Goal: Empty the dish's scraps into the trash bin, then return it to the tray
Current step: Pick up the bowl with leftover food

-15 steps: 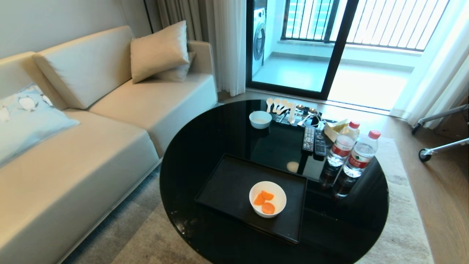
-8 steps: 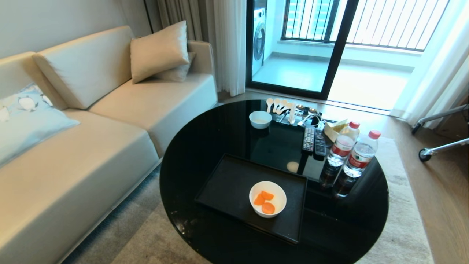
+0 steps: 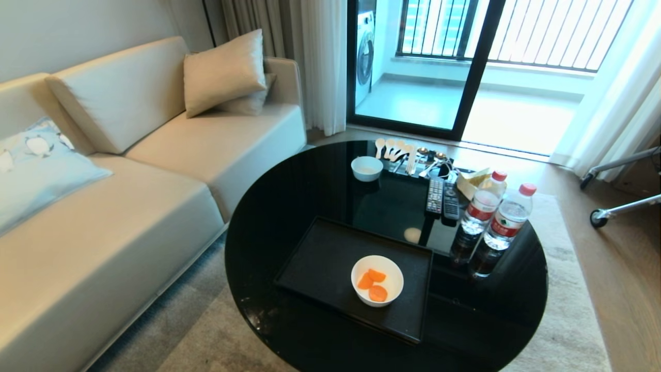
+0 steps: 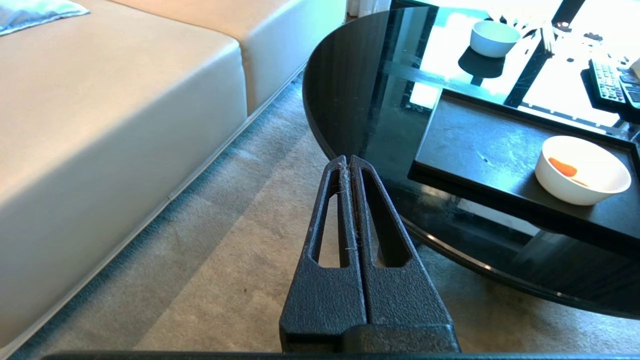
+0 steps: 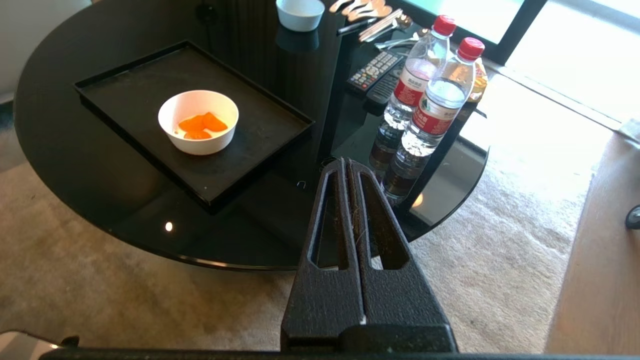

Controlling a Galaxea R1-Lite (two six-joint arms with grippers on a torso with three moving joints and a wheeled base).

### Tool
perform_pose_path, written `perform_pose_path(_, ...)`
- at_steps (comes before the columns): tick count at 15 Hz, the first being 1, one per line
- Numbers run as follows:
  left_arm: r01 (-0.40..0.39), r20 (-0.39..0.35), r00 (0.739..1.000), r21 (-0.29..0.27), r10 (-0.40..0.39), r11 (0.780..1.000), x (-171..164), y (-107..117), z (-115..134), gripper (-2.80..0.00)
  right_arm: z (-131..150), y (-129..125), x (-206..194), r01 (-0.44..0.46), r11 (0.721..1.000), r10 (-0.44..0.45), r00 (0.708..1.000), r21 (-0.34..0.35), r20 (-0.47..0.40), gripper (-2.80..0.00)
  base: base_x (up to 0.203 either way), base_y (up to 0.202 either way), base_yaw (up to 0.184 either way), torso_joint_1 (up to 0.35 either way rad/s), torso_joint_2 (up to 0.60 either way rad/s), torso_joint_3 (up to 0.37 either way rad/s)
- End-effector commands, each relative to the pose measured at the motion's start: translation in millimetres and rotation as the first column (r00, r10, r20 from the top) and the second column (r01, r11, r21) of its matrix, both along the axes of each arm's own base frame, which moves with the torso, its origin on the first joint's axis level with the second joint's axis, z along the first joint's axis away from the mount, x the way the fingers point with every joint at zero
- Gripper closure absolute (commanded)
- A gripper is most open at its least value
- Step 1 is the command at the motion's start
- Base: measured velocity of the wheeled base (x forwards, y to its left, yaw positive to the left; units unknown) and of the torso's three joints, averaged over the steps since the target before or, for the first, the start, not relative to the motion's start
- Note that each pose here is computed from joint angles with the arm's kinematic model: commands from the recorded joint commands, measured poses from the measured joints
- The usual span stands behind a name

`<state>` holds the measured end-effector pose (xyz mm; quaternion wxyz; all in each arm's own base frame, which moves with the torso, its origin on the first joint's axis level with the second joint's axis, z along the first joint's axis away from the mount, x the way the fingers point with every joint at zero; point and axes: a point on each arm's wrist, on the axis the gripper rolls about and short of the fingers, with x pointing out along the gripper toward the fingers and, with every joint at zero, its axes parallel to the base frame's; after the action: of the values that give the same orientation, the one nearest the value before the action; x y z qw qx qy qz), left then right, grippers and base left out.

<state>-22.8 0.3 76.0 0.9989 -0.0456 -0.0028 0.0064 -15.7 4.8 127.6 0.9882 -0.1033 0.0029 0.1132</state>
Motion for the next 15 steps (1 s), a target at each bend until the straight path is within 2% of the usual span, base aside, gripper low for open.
perform_pose_path(1, -0.001, 0.001, 1.0, -0.001, 0.001, 1.0, 0.0, 0.0, 0.1, 0.0, 33.2, 0.5, 35.5, -0.02, 1.0, 0.017, 0.987, -0.019, -0.158, 0.0, 0.0, 0.0, 0.0, 0.0, 0.0, 0.0)
perform_pose_path(5, -0.001, 0.001, 1.0, -0.001, 0.001, 1.0, 0.0, 0.0, 0.1, 0.0, 83.0, 1.9, 104.6, -0.055, 0.996, 0.033, 0.963, -0.076, -0.268, 0.0, 0.0, 0.0, 0.0, 0.0, 0.0, 0.0)
perform_pose_path(8, -0.001, 0.001, 1.0, -0.001, 0.001, 1.0, 0.0, 0.0, 0.1, 0.0, 101.0, 7.5, 165.8, -0.104, 0.988, 0.062, 0.943, -0.113, -0.328, 0.0, 0.0, 0.0, 0.0, 0.0, 0.0, 0.0)
perform_pose_path(12, -0.001, 0.001, 1.0, -0.001, 0.001, 1.0, 0.0, 0.0, 0.1, 0.0, 91.5, 40.8, 243.6, -0.172, 0.973, 0.089, 0.891, -0.151, -0.445, 0.0, 0.0, 0.0, 0.0, 0.0, 0.0, 0.0)
perform_pose_path(15, -0.001, 0.001, 1.0, -0.001, 0.001, 1.0, 0.0, 0.0, 0.1, 0.0, 64.6, 89.6, 288.2, -0.174, 0.975, 0.069, 0.828, -0.138, -0.557, 0.0, 0.0, 0.0, 0.0, 0.0, 0.0, 0.0)
